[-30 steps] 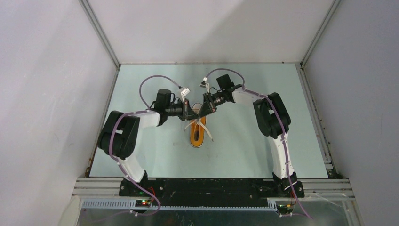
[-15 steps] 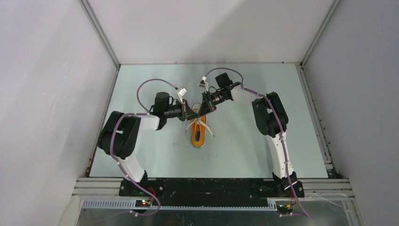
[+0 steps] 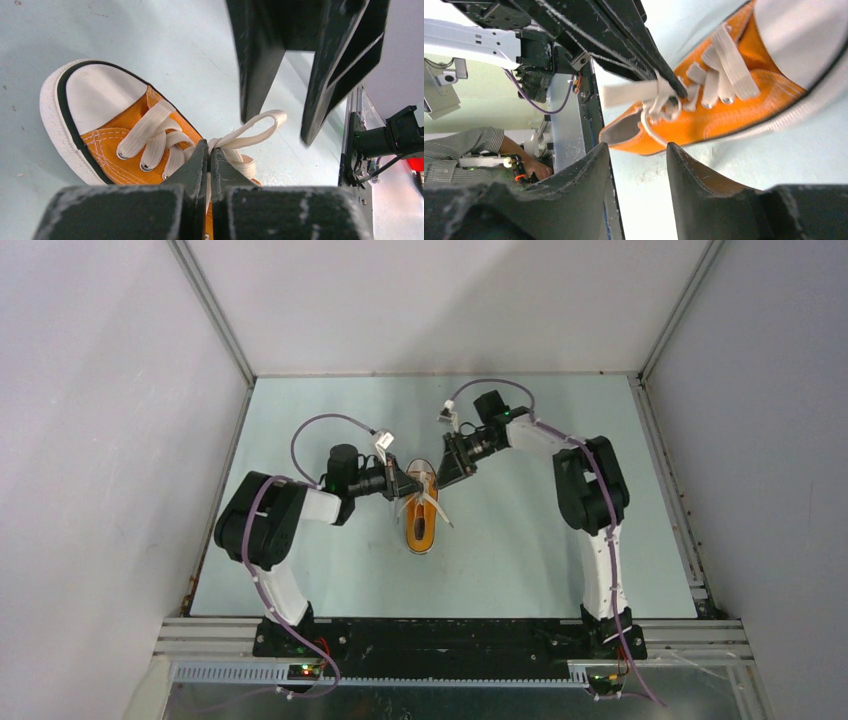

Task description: Tie the shoes

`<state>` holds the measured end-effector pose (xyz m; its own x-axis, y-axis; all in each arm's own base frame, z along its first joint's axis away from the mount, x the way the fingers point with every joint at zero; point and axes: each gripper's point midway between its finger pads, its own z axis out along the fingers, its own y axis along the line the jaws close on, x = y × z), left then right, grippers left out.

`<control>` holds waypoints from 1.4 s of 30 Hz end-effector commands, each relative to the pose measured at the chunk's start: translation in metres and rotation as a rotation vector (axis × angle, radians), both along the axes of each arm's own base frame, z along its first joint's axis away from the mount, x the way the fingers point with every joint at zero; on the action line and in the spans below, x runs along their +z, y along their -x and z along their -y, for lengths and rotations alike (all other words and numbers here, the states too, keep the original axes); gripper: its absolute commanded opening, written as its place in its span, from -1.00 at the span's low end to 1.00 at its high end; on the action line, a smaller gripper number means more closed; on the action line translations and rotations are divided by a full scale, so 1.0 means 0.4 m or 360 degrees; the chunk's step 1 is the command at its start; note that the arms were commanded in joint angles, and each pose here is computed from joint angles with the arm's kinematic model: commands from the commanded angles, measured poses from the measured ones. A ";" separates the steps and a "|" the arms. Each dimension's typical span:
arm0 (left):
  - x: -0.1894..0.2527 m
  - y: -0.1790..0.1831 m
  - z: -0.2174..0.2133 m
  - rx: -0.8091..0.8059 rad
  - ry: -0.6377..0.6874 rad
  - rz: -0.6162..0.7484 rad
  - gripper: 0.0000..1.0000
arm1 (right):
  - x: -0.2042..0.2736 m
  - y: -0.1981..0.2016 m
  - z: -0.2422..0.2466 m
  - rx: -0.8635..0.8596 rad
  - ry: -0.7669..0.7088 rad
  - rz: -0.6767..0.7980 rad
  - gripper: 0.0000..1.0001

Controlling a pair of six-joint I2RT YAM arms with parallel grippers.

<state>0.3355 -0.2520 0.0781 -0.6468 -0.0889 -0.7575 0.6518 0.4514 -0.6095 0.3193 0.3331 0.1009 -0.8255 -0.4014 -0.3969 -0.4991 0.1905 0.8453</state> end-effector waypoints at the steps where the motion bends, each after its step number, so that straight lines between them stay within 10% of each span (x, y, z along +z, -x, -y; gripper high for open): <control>1: 0.040 -0.023 0.013 -0.0016 0.0045 0.0135 -1.00 | 0.067 -0.020 0.076 -0.0076 -0.0009 0.0076 -0.03; 13: 0.025 0.004 0.003 -0.0057 -0.0028 0.0140 -1.00 | -0.083 -0.126 0.011 -0.0115 0.0336 0.0370 -0.64; 42: 0.044 -0.005 0.002 -0.0041 -0.0018 0.0132 -1.00 | -0.031 -0.013 -0.081 0.0048 0.0016 0.0049 -0.20</control>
<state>0.3309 -0.2502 0.0795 -0.6309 -0.0550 -0.7739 0.6782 0.4454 -0.5845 0.3418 0.3493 0.0688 -0.8085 -0.4194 -0.4128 -0.5533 0.3032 0.7758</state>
